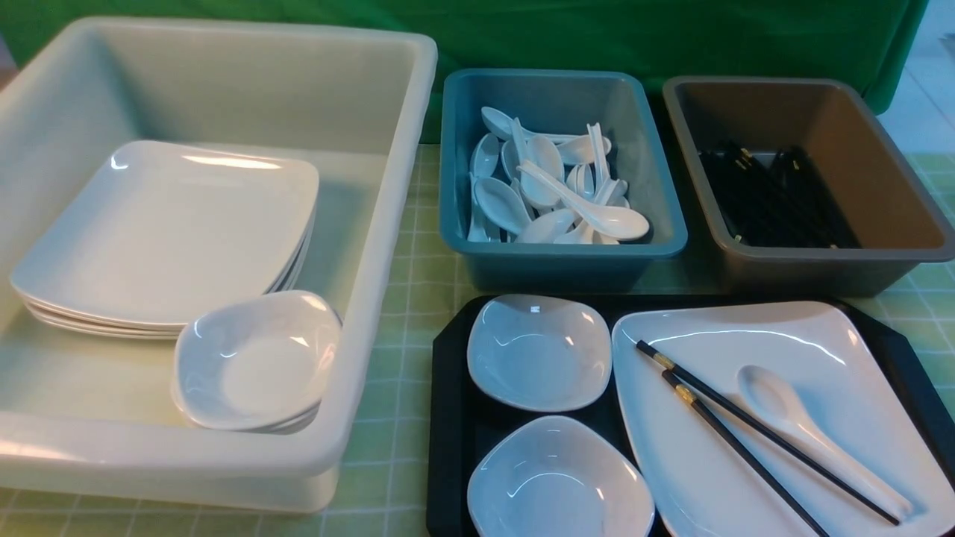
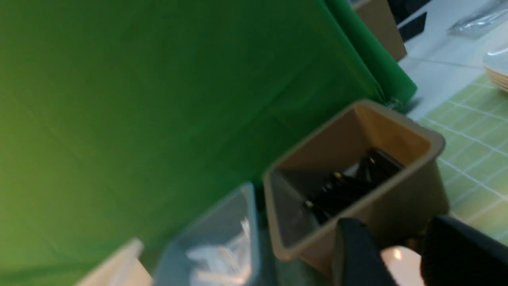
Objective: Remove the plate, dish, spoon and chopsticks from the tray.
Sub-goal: Use the right arm to grab a pair of chopsticks from the plate
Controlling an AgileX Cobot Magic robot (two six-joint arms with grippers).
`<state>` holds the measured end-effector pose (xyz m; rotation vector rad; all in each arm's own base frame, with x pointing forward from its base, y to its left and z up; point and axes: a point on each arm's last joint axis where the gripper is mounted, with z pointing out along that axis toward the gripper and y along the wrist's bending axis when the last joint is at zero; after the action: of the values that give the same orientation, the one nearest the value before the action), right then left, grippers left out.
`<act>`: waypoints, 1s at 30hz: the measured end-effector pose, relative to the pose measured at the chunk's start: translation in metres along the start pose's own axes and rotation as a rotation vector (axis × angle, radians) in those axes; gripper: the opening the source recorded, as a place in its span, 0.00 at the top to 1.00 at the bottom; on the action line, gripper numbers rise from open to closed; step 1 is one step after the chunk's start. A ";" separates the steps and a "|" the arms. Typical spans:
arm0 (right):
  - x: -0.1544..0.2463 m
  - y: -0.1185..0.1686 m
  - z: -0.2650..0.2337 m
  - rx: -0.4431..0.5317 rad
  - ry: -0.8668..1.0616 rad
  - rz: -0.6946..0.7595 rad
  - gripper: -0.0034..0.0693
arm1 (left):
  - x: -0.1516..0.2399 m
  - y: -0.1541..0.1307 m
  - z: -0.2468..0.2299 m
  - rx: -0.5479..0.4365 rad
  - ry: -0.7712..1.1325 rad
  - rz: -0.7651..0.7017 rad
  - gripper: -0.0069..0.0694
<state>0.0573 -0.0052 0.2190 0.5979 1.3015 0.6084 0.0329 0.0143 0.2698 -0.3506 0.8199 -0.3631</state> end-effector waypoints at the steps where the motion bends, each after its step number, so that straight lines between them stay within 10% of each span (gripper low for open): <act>1: -0.001 0.000 0.000 -0.002 -0.009 0.007 0.62 | -0.006 -0.004 0.003 0.008 -0.008 -0.005 0.88; 8: -0.013 0.005 -0.001 -0.058 -0.148 -0.003 0.62 | -0.060 -0.047 0.042 0.059 0.076 -0.001 0.93; 15: -0.063 0.076 0.009 -0.077 0.094 -0.413 0.82 | -0.027 -0.057 0.104 -0.100 0.755 0.095 0.93; 25: -0.060 0.108 0.124 0.216 1.167 -0.808 0.95 | 0.086 -0.022 0.109 -0.167 1.586 0.096 0.93; 30: -0.017 0.103 0.174 0.046 1.460 -0.771 0.95 | 0.094 -0.022 0.109 -0.136 1.640 0.072 0.93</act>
<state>0.2182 0.0444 0.3325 -0.5125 2.6952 0.2952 0.1705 -0.0294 0.2880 -0.0741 2.4601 -0.5011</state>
